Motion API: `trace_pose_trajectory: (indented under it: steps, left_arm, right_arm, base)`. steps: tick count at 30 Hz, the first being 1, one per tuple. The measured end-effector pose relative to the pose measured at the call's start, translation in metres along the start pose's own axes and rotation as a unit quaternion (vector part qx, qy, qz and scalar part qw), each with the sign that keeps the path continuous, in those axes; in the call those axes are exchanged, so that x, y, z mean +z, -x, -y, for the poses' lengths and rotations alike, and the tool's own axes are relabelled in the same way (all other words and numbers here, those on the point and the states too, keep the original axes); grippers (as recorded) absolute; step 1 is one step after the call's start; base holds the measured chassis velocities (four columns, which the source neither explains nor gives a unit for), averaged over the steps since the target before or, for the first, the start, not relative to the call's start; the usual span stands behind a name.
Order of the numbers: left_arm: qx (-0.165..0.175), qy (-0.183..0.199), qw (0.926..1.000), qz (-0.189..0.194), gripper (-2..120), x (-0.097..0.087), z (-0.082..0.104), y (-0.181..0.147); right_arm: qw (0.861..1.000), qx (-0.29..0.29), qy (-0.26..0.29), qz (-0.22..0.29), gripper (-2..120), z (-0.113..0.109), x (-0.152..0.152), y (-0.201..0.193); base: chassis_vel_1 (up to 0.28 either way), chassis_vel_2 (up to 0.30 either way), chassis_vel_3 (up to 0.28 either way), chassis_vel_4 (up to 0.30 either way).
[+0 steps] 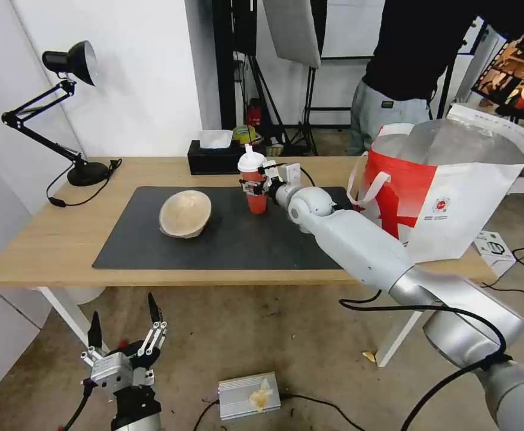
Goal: Pick up the trash from the table and place it into the takeout bag.
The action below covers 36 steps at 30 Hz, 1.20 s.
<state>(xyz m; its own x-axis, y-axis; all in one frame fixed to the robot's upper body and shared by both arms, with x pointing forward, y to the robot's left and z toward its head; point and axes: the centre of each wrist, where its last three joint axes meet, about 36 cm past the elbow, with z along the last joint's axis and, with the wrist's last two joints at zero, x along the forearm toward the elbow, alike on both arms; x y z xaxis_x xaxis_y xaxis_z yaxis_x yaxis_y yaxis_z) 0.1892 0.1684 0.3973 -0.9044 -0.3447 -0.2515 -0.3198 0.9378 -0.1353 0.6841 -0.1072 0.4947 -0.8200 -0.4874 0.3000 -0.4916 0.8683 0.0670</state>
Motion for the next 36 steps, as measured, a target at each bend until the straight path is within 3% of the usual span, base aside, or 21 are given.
trace_pose_trajectory:
  steps: [6, 13, 36]
  left_arm:
    - [0.001, 0.000, 1.0000, 0.003, 100, -0.002, 0.000, 0.000]
    - [0.004, 0.000, 1.0000, 0.008, 100, -0.005, 0.000, 0.002]
    - [0.022, -0.001, 0.9996, 0.019, 100, -0.009, -0.002, 0.008]
  right_arm:
    - [1.000, -0.001, 0.003, 0.005, 28, 0.009, -0.002, -0.015]
    - [0.999, -0.014, 0.005, 0.039, 6, 0.008, -0.042, -0.060]
    - [0.993, 0.001, -0.044, 0.107, 4, 0.016, -0.143, -0.197]
  base:
    - [0.000, 0.000, 0.000, 0.000]
    - [0.000, 0.000, 0.000, 0.000]
    - [0.000, 0.000, 0.000, 0.000]
